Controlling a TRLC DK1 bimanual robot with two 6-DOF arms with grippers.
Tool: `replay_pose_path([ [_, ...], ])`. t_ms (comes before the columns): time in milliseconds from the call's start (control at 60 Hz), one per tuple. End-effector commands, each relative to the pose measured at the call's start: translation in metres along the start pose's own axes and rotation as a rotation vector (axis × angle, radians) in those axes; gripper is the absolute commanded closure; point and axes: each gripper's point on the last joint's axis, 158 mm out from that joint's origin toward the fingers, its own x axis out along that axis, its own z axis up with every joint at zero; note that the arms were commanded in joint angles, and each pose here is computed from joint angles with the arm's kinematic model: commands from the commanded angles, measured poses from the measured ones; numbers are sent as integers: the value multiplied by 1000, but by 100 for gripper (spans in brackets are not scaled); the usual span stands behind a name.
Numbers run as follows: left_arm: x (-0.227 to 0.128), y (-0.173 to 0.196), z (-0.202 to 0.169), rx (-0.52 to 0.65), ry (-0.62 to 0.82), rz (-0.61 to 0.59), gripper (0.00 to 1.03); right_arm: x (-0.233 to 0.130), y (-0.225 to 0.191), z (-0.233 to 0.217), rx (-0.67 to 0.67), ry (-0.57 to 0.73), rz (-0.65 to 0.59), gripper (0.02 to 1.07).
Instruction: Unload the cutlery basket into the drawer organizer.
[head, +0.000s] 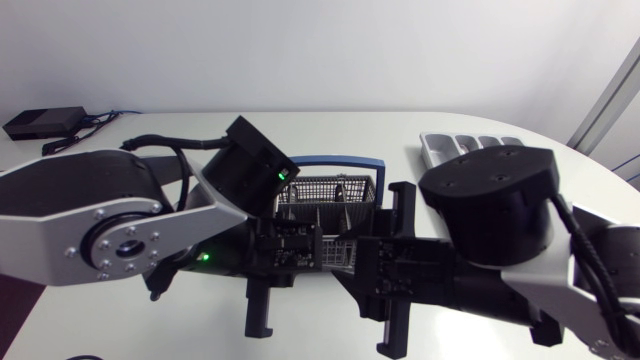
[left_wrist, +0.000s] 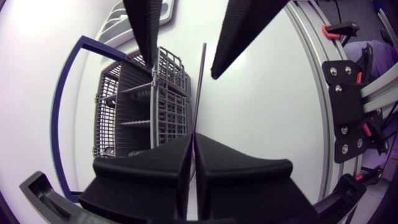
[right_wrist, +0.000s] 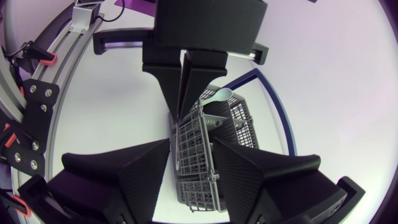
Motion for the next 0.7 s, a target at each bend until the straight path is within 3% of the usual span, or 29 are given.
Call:
replay_pose_path([
  [0, 1, 3, 9, 4, -5, -5, 100, 3, 4, -5, 26, 6, 8, 63],
  [133, 3, 4, 11, 3, -4, -8, 100, 10, 10, -7, 31, 10, 33, 71],
  [467, 4, 6, 16, 7, -9, -8, 100, 22, 16, -7, 43, 8, 62, 72],
  [517, 4, 6, 17, 7, -9, -8, 100, 24, 17, -7, 43, 10, 64, 80],
  [683, 4, 6, 16, 7, -7, -10, 100, 29, 17, -12, 47, 24, 67, 85],
])
